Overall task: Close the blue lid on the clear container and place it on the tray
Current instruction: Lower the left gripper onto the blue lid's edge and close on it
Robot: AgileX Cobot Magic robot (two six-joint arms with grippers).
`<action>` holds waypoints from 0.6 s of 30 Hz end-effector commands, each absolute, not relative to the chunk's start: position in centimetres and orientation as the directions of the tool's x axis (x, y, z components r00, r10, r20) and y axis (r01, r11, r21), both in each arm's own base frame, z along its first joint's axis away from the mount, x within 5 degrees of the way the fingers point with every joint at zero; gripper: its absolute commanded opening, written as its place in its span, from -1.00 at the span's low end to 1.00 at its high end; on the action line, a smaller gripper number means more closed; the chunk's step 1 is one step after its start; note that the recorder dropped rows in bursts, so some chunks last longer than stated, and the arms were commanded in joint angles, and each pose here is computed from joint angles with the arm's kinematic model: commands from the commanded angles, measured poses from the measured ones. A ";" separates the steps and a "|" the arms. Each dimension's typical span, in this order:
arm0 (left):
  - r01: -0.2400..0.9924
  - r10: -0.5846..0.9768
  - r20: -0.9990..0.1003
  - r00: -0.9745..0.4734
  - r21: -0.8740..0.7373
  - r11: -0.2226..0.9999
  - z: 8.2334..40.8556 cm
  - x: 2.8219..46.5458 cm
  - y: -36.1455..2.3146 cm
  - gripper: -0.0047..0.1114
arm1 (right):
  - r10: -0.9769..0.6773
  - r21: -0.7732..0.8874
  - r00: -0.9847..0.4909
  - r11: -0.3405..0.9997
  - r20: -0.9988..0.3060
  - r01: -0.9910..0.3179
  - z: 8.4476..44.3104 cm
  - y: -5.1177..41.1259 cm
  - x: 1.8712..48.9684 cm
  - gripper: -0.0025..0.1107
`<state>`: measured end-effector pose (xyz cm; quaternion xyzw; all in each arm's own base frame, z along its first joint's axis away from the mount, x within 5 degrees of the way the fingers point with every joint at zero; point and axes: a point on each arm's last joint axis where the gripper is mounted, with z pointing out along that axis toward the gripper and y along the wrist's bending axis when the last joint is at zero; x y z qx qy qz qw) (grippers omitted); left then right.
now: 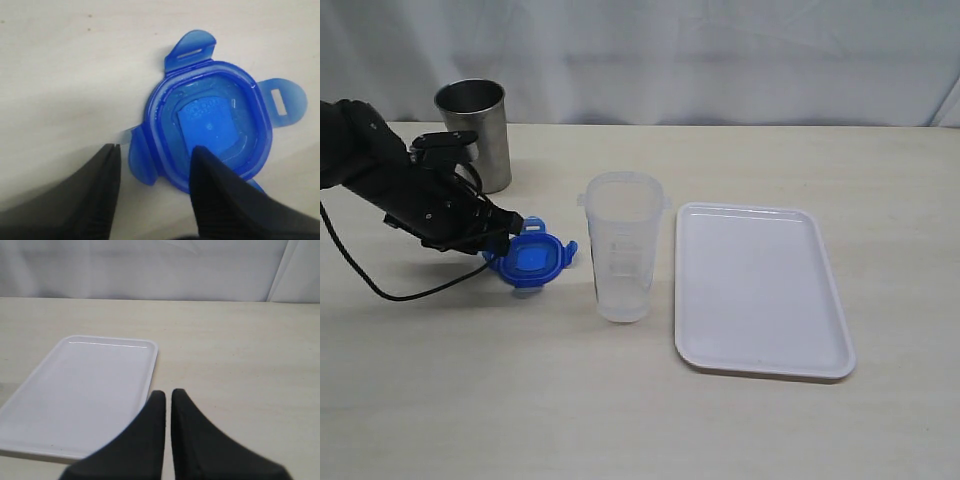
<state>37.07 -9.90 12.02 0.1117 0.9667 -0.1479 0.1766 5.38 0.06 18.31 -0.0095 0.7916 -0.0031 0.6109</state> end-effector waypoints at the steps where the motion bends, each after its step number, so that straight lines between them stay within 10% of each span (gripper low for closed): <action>1: 0.270 0.171 -0.375 -0.911 -0.229 0.935 11.9 37.2 -10.0 -0.20 | -0.012 -0.009 -0.253 1.000 -0.967 -0.011 18.2 0.1 5.4 -0.88; 18: 0.257 0.166 -0.356 -0.920 -0.225 0.940 10.6 37.2 -9.9 -0.38 | -0.012 -0.009 -0.253 1.000 -0.967 -0.011 18.2 0.1 5.4 -0.88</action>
